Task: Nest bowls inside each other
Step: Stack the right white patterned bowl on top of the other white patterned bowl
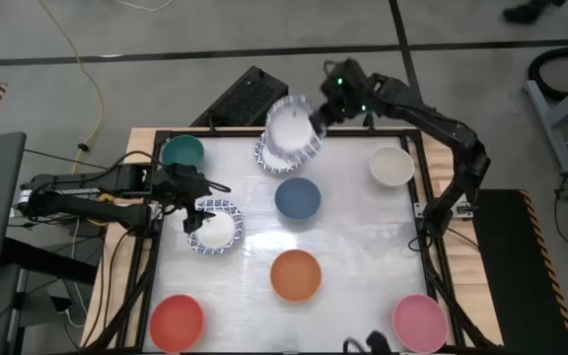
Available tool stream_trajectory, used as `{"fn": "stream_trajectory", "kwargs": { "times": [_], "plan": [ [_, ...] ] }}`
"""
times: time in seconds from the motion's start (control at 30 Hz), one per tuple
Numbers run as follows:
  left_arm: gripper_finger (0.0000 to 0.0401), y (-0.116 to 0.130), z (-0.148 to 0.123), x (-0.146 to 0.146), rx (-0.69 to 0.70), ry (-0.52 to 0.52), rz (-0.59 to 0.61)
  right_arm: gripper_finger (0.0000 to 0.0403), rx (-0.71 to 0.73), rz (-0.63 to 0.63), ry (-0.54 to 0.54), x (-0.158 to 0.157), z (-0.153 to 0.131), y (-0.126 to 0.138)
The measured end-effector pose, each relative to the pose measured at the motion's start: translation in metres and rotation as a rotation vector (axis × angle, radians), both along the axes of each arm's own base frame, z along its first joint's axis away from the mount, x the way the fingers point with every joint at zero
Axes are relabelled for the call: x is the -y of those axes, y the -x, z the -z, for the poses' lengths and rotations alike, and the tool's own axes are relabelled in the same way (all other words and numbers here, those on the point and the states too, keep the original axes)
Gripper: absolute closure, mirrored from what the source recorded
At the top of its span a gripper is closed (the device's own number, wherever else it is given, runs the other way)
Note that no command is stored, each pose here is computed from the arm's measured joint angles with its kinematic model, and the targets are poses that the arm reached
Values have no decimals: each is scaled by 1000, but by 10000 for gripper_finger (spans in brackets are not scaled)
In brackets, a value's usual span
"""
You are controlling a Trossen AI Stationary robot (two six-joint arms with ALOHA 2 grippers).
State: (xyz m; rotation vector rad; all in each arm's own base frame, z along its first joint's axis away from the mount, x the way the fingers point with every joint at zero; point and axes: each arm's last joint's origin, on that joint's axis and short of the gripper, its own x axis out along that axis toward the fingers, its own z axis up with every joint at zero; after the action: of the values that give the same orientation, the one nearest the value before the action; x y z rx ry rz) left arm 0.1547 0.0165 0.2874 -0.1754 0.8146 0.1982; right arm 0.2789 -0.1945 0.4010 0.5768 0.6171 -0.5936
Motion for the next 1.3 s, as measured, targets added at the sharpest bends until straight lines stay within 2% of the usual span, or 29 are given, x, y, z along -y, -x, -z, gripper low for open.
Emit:
{"fn": "stream_trajectory", "kwargs": {
  "times": [0.13,0.2,0.43,0.63,0.8,1.1,1.3],
  "plan": [
    [81,0,0,0,0,0,0,396,58,140,-65,33,15,-5],
    [81,0,0,0,0,-3,2,396,68,159,-109,46,26,-10],
    [81,0,0,0,-6,-17,16,395,63,92,-309,82,81,-31],
    [81,0,0,0,-8,-20,10,394,33,75,-416,100,120,-42],
    [81,0,1,0,-10,-21,9,394,-2,82,-447,104,139,-47],
    [81,0,1,-1,-11,-31,0,394,-20,92,-430,105,140,-47],
    [81,0,1,-1,-11,-31,0,394,-52,107,-433,109,155,-52]
  ]
}}
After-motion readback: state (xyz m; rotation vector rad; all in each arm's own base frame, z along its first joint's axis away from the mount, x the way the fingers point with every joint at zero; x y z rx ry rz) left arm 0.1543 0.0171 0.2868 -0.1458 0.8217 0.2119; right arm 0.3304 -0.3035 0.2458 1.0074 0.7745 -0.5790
